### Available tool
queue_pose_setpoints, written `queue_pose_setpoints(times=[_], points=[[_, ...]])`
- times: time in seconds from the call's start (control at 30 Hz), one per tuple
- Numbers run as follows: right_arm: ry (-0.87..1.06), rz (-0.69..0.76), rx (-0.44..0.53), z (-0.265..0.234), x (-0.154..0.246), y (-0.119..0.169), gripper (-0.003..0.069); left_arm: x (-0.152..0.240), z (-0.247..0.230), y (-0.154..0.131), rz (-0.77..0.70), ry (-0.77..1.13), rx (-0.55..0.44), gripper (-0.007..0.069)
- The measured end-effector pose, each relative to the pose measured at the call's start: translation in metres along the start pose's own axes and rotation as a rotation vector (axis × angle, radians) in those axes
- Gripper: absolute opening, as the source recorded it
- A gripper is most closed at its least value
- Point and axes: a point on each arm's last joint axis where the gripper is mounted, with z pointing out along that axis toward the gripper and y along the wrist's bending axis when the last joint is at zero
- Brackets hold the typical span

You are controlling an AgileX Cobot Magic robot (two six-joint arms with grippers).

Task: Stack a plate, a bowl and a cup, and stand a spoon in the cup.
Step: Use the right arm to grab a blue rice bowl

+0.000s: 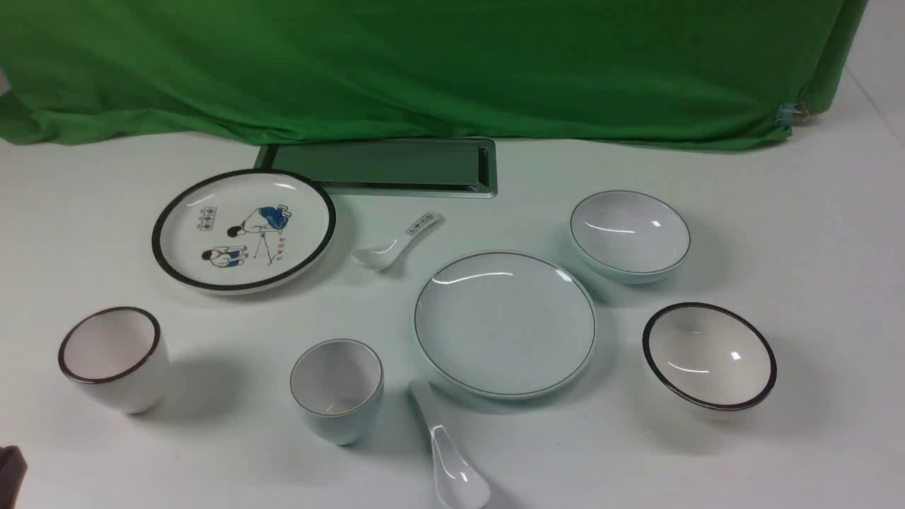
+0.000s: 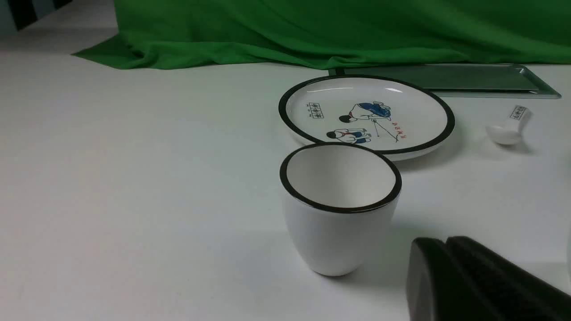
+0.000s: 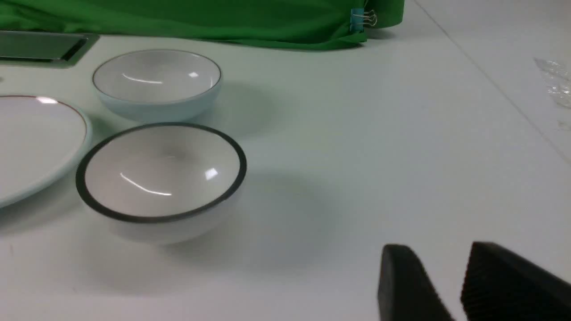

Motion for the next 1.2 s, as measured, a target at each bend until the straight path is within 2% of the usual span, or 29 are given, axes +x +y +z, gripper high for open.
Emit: queue_pose_setpoints(times=[1.0, 1.2], points=[[0.000, 0.002, 0.000, 0.0000, 0.0000, 0.0000, 0.0242, 0.0000, 0.0000, 0.0000, 0.001, 0.000, 0.000, -0.0029], [0.000, 0.126, 0.000, 0.0000, 0.0000, 0.0000, 0.0242, 0.0000, 0.0000, 0.0000, 0.001, 0.000, 0.000, -0.0029]])
